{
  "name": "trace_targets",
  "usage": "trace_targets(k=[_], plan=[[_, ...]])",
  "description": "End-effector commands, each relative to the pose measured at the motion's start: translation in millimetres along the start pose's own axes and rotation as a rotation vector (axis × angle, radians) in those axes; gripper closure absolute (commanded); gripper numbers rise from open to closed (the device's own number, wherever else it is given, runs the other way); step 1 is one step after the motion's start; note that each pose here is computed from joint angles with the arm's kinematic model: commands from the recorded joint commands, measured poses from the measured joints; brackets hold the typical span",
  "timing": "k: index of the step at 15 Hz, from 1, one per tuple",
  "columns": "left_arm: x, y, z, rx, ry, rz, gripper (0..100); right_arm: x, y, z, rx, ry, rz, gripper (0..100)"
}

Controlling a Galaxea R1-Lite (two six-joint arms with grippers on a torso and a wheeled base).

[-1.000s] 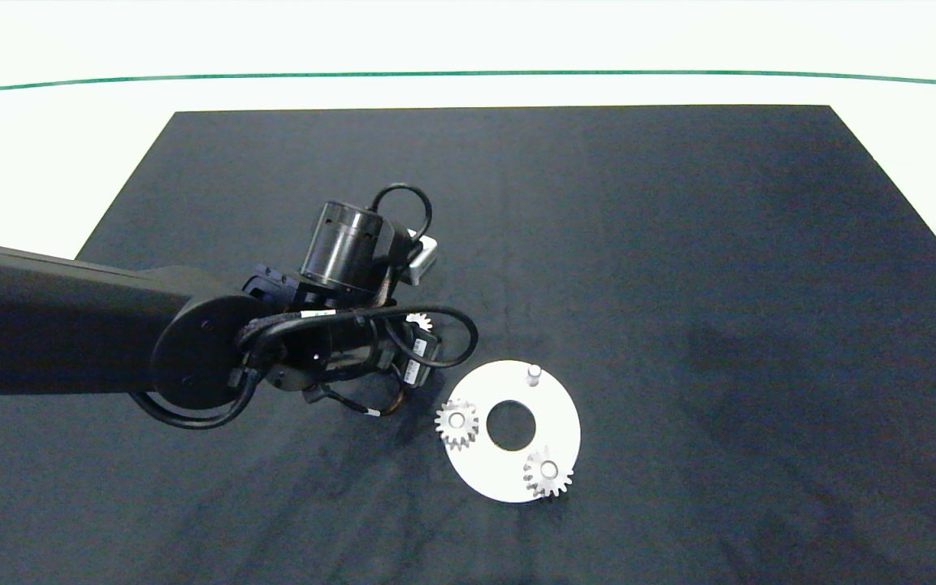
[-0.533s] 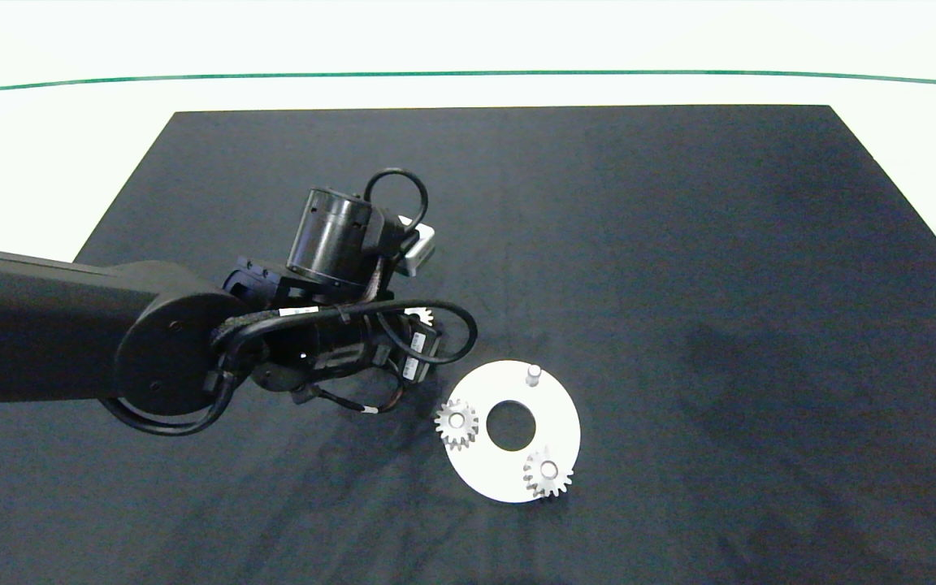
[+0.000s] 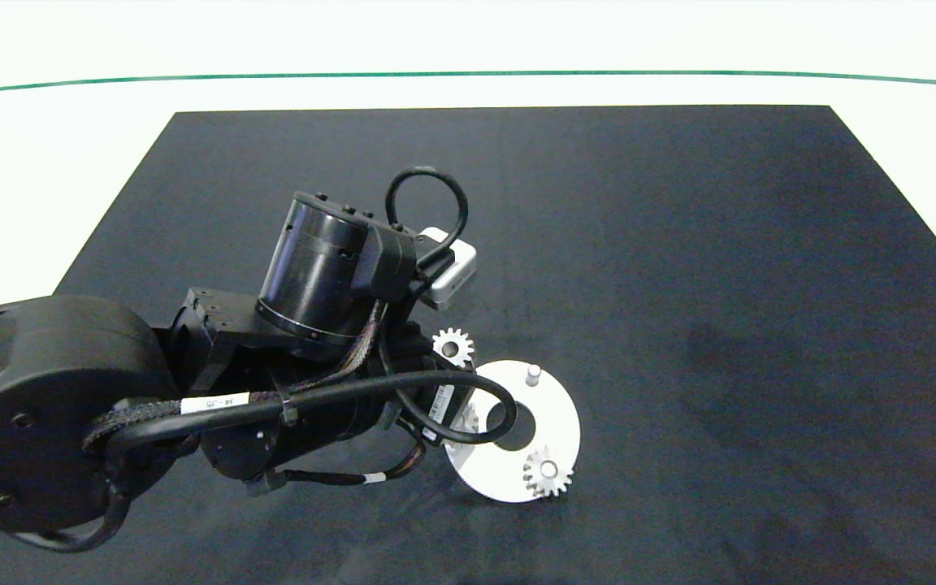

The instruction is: Install three planetary gears onto the carrier pins

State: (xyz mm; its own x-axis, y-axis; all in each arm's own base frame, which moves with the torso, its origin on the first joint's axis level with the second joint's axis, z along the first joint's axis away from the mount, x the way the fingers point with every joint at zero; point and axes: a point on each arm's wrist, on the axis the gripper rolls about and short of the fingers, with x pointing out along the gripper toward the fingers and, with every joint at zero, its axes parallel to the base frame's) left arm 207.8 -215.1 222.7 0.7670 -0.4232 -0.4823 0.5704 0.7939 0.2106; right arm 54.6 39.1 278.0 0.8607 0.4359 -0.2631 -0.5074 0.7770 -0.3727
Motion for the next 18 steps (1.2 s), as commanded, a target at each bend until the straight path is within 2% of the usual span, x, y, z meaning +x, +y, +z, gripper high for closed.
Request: trace_targets(k=[1, 5, 11, 14, 18], plan=[[3.1, -12.7, 3.3, 0.018, -0.023, 0.020, 84, -9.2, -1.4, -2.6, 0.004, -0.026, -0.012, 0], [-2.3, -37.1, 7.8, 0.054, -0.058, -0.044, 84, -12.0, -2.5, -0.8, 0.004, -0.047, -0.018, 0], [14.6, -45.0, 9.7, 0.072, -0.045, -0.047, 84, -9.1, -1.8, -0.5, 0.001, -0.043, -0.013, 0], [21.6, -47.2, 18.8, 0.068, -0.062, -0.044, 84, -9.3, -2.1, 0.0, 0.000, -0.045, -0.016, 0], [33.4, -51.3, 23.9, 0.110, -0.042, -0.044, 84, -10.6, -2.3, -0.2, -0.005, -0.050, -0.016, 0]])
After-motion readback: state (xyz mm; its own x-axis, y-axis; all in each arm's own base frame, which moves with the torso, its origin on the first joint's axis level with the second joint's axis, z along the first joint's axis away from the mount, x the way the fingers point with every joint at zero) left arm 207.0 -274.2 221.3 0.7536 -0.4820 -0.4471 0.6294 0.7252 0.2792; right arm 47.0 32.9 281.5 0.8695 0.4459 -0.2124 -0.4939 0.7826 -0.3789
